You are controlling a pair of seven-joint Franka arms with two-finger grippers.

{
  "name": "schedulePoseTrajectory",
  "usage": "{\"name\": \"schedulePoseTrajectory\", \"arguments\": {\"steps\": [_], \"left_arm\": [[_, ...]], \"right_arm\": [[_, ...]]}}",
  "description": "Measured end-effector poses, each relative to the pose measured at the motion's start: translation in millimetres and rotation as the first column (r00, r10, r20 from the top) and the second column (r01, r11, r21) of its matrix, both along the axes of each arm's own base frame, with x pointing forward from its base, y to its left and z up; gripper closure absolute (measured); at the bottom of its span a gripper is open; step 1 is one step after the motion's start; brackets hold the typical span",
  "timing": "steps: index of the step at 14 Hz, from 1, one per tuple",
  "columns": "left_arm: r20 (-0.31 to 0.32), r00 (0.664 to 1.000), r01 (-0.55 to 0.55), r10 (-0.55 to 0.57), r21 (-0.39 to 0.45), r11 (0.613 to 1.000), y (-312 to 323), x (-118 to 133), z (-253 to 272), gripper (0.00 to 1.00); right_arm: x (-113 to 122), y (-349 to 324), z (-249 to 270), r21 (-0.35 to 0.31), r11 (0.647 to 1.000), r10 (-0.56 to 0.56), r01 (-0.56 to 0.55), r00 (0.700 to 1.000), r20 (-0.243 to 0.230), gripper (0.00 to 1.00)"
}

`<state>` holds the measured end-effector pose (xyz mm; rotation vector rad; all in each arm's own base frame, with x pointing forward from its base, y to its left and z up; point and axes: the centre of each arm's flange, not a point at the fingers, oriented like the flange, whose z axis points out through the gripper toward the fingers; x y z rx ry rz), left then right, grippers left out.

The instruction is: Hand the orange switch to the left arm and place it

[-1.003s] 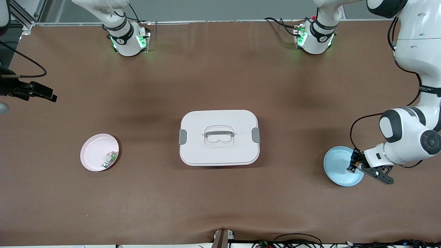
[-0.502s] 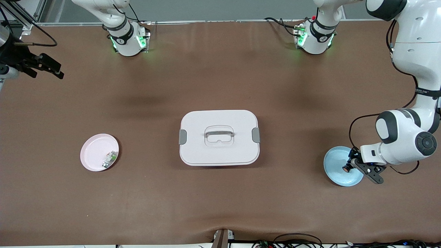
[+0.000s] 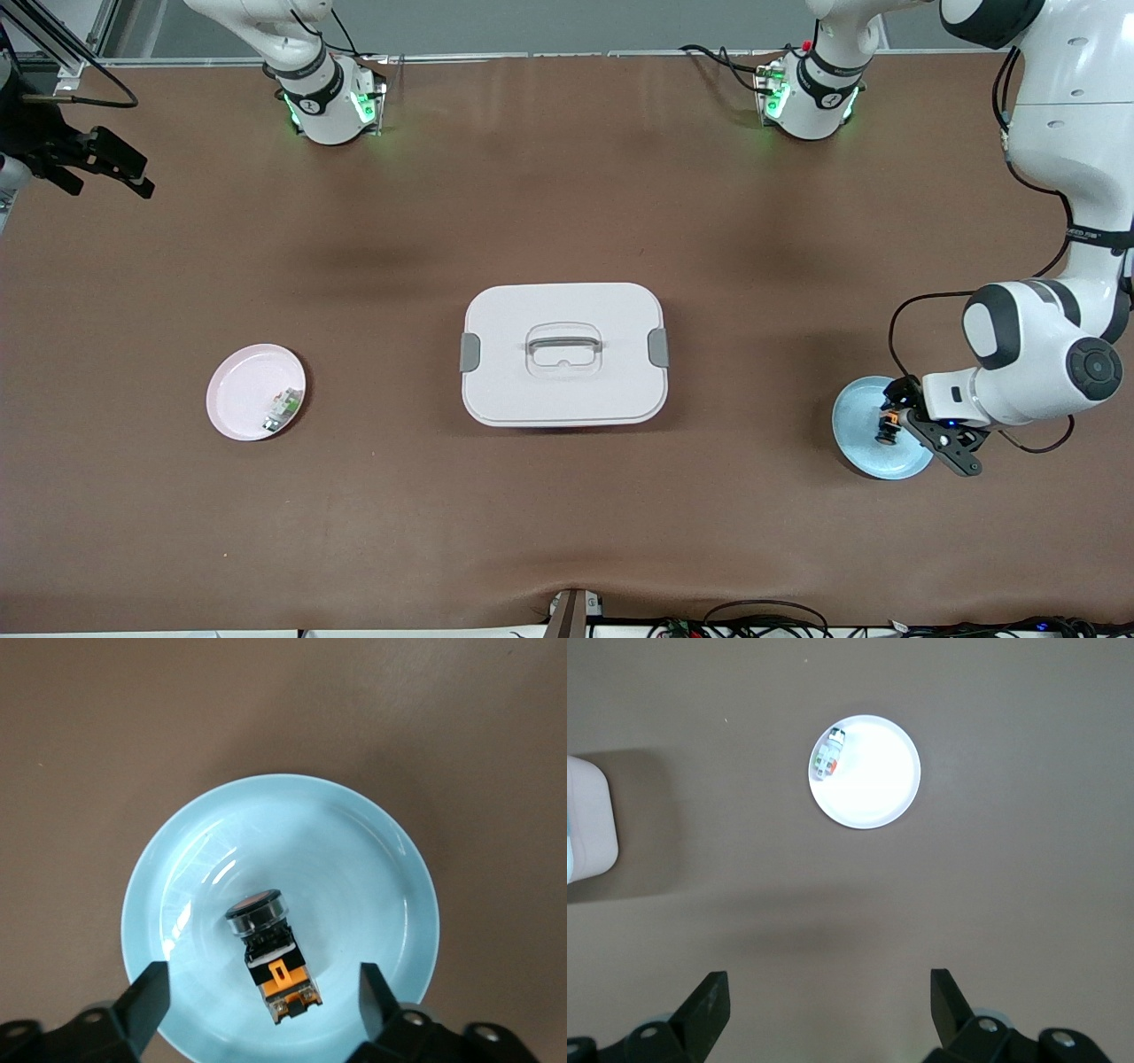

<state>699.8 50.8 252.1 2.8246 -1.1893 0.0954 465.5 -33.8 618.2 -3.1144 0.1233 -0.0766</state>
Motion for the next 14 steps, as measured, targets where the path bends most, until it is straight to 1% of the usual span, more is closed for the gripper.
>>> {"name": "schedulePoseTrajectory", "arguments": {"steps": [2, 5, 8, 10, 14], "left_arm": [[-0.027, 0.999, -0.04, 0.039, -0.014, 0.999, 1, 2, 29, 0.0], [-0.058, 0.988, -0.145, 0.144, -0.012, 0.989, 2, 5, 79, 0.0], [-0.072, 0.954, -0.291, 0.29, -0.003, 0.957, -4, 0, 121, 0.0], [-0.071, 0.928, -0.367, 0.366, 0.0, 0.93, -9, -2, 135, 0.0], [-0.07, 0.894, -0.444, 0.443, 0.001, 0.896, -9, -1, 141, 0.0]], "right_arm": [[7, -1, 8, -0.001, 1.0, 0.0, 0.0, 1.0, 0.013, 0.0], [24, -4, 17, -0.003, 1.0, 0.005, -0.005, 1.0, -0.003, 0.0], [40, -7, 30, -0.011, 1.0, 0.012, -0.012, 1.0, 0.001, 0.0], [49, -8, 31, -0.015, 1.0, 0.014, -0.014, 1.0, 0.002, 0.0], [58, -17, 19, -0.018, 0.999, 0.049, -0.05, 0.999, -0.02, 0.0]]}}
